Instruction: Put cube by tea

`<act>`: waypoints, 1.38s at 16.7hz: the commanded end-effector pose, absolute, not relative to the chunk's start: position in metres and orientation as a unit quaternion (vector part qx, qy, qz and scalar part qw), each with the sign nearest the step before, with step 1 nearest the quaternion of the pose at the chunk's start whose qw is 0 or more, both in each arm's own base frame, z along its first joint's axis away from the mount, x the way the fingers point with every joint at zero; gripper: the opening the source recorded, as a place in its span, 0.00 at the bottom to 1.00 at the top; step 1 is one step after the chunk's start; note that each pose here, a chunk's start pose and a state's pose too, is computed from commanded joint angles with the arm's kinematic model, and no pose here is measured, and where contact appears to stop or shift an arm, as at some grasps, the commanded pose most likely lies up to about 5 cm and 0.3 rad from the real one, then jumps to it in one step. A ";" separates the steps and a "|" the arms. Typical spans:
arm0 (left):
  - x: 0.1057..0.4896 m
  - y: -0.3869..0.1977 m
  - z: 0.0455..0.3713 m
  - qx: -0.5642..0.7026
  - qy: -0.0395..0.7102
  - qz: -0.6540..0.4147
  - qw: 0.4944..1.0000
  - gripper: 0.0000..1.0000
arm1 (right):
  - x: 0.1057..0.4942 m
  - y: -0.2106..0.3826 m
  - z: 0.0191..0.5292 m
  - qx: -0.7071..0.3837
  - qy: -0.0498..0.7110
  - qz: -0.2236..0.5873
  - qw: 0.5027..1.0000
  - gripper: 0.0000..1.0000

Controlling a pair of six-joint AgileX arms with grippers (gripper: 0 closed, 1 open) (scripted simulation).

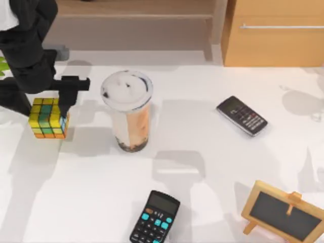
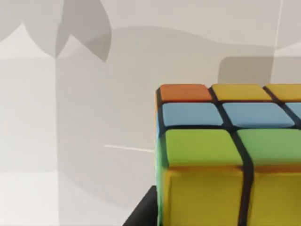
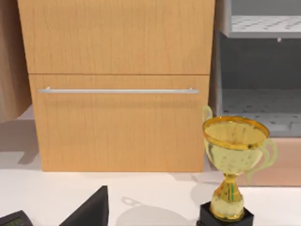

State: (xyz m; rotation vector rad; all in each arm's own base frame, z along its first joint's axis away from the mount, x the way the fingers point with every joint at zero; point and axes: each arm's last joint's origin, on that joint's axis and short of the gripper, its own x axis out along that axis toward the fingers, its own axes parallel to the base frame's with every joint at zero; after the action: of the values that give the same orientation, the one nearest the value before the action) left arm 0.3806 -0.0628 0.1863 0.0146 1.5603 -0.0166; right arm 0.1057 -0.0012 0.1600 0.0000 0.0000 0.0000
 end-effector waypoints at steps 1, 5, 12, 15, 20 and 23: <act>0.381 -0.062 0.187 0.006 0.702 -0.006 0.712 0.00 | 0.106 -0.001 0.160 0.000 0.000 0.000 1.000 1.00; 0.383 -0.057 0.190 0.002 0.695 -0.002 0.719 0.00 | 0.106 -0.001 0.160 0.000 0.000 0.000 1.000 1.00; 0.384 -0.054 0.196 -0.003 0.679 0.000 0.734 0.00 | 0.106 -0.001 0.160 0.000 0.000 0.000 1.000 1.00; 0.384 -0.055 0.194 -0.003 0.678 -0.002 0.735 0.00 | 0.106 -0.001 0.160 0.000 0.000 0.000 1.000 1.00; 0.382 -0.062 0.177 0.002 0.693 -0.008 0.721 0.00 | 0.106 -0.001 0.160 0.000 0.000 0.000 1.000 1.00; 0.380 -0.065 0.164 0.006 0.707 -0.009 0.707 0.00 | 0.106 -0.001 0.160 0.000 0.000 0.000 1.000 1.00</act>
State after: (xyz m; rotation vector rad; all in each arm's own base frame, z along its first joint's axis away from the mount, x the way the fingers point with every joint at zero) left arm 0.3796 -0.0649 0.1643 0.0131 1.5715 -0.0206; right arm 0.1057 -0.0012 0.1600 0.0000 0.0000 0.0000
